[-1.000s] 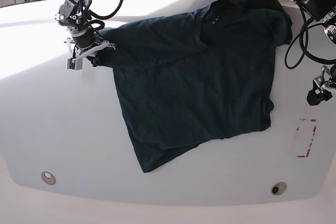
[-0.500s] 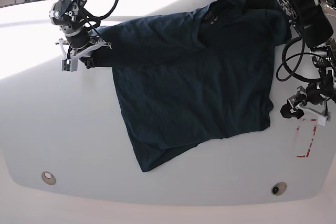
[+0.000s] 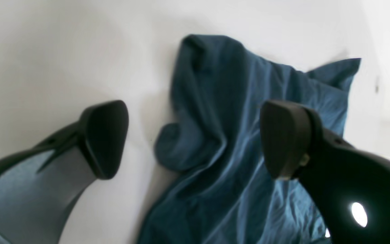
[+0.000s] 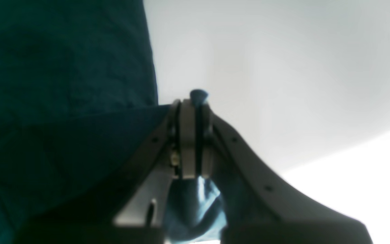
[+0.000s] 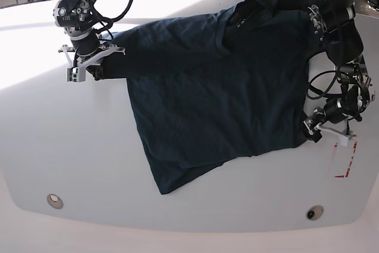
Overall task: Fold the T-shirt properly
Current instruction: 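Grasp the shirt's hem corner with the left gripper, then lift the shirt high with both grippers and stretch it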
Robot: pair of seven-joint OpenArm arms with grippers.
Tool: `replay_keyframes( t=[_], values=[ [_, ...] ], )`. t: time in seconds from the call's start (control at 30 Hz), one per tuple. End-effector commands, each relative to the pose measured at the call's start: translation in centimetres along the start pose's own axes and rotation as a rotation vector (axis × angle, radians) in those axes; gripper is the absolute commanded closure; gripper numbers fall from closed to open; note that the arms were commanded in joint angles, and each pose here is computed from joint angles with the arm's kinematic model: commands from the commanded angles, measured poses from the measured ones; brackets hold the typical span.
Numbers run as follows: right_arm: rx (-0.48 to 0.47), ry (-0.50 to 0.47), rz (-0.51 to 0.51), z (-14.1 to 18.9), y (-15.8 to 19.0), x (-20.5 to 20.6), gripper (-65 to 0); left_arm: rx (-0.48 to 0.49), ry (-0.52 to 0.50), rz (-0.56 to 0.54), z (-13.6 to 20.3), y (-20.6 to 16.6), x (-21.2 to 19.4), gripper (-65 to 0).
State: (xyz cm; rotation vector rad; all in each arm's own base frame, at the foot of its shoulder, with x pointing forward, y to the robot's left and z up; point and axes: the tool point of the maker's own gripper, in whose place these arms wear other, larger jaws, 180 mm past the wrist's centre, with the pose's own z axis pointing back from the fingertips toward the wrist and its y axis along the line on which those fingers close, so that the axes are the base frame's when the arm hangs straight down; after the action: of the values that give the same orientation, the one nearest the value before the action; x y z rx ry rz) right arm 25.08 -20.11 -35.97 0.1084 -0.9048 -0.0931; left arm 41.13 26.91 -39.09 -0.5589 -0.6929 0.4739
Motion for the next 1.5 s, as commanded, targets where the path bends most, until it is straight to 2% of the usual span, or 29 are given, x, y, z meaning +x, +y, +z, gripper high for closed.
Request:
replay_keyframes(
  t=[0.0, 0.23, 0.47, 0.6, 0.7, 0.73, 0.8, 0.93, 1.23, 1.33, 1.47],
  values=[
    [0.005, -0.054, 0.009, 0.4, 0.1, 1.5, 0.0, 0.0, 0.015, 0.0, -0.3, -0.5, -0.1, -58.5],
    [0.006, -0.054, 0.011, 0.4, 0.1, 1.5, 0.0, -0.029, 0.061, -0.011, -1.9, -2.1, -2.1, -58.6],
    [0.006, -0.054, 0.011, 0.4, 0.1, 1.5, 0.0, -0.036, 0.064, -0.052, -2.8, -3.2, -2.6, -57.4],
    [0.006, -0.054, 0.011, 0.4, 0.1, 1.5, 0.0, -0.04, 0.07, -0.078, -3.4, -3.7, -3.2, -48.7],
    [0.006, -0.054, 0.011, 0.4, 0.1, 1.5, 0.0, -0.04, 0.068, -0.085, -3.5, -3.8, -3.4, -36.4],
    [0.006, -0.054, 0.011, 0.4, 0.1, 1.5, 0.0, -0.04, 0.057, -0.085, -3.6, -3.8, -3.2, -29.0],
    [0.006, -0.054, 0.011, 0.4, 0.1, 1.5, 0.0, -0.038, 0.037, -0.081, -3.6, -3.7, -2.9, -19.2],
    [0.006, -0.057, 0.011, 0.3, 0.1, 1.6, 0.0, -0.031, -0.016, -0.085, -3.3, -3.5, -1.7, -6.2],
    [-0.002, -0.087, 0.031, 0.7, 0.0, 2.8, 0.0, 0.017, -0.097, -0.127, -1.1, -1.4, 1.2, -3.7],
    [-0.009, -0.109, 0.045, 1.1, 0.0, 3.6, 0.0, 0.032, -0.142, -0.19, 0.7, -1.3, 3.0, -0.7],
    [-0.015, -0.143, 0.055, 1.0, 0.0, 5.1, 0.0, 0.045, -0.202, -0.292, 3.1, -2.0, 4.6, -0.6]
  ],
)
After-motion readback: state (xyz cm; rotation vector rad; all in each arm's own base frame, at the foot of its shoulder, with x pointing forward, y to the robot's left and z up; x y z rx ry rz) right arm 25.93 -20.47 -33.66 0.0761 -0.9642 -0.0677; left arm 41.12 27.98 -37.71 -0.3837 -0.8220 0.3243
